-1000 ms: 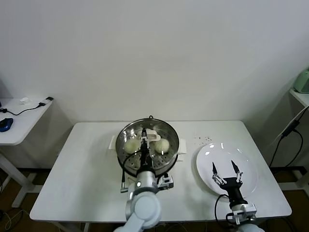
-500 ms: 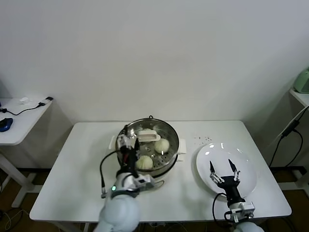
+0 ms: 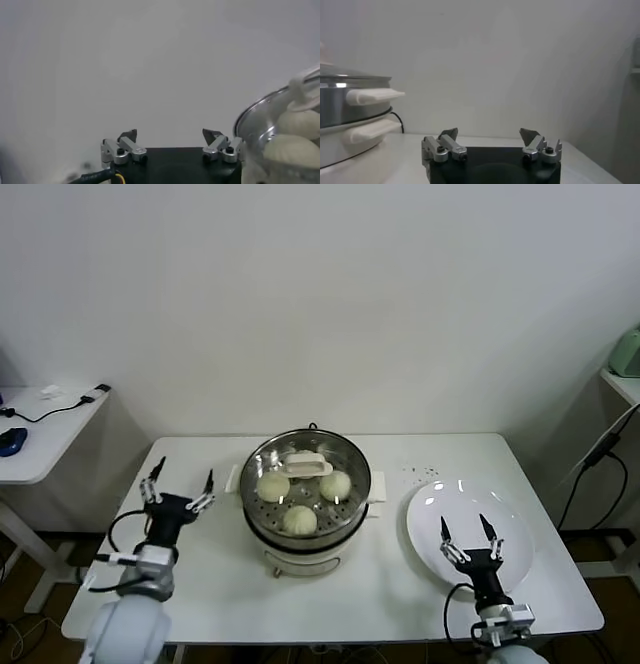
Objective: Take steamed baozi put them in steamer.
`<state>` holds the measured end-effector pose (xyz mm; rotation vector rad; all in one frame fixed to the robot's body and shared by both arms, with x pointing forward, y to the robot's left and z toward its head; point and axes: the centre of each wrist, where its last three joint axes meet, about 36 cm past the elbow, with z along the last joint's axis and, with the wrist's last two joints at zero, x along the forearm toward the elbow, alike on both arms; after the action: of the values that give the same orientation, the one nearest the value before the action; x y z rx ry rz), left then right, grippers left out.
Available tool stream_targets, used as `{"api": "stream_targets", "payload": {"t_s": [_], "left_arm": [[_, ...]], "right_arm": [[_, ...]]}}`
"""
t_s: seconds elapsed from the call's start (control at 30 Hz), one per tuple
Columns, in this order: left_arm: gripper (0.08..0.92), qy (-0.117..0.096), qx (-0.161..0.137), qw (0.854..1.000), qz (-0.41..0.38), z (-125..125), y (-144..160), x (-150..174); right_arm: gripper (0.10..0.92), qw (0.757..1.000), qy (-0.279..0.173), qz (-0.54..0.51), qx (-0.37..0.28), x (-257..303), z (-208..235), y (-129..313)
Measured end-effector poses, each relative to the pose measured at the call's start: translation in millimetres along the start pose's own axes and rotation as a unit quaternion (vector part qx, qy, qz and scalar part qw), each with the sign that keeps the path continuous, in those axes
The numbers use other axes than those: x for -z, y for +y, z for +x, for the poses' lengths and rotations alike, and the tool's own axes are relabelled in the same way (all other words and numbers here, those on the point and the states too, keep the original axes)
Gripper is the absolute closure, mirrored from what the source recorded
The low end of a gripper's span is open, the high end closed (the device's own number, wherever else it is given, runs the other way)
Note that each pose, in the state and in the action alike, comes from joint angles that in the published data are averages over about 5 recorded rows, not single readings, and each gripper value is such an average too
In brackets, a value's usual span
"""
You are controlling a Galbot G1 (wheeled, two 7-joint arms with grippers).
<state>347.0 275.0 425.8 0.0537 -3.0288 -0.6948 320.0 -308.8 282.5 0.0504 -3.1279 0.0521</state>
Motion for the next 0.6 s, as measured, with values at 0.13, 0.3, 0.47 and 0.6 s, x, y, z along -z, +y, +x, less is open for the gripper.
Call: {"api": "stream_targets", "payload": {"t_s": [0.13, 0.3, 0.47, 0.6], "left_arm": [[0.177, 0.014, -0.003, 0.998, 0.068, 8, 9, -36], [0.177, 0.033, -0.004, 0.992, 0.125, 21, 11, -74], [0.177, 0.042, -0.005, 0.986, 0.160, 33, 11, -95], [0.177, 0.044, -0.005, 0.983, 0.178, 40, 9, -104]], "right_arm": [[0.200, 1.000, 0.000, -0.007, -0.009, -3, -2, -1], [0.199, 1.000, 0.003, -0.013, -0.011, -5, -2, 0], [0.200, 1.000, 0.003, -0.017, -0.011, -6, -3, 0], [0.199, 1.000, 0.003, -0.019, -0.011, -6, -4, 1]]}}
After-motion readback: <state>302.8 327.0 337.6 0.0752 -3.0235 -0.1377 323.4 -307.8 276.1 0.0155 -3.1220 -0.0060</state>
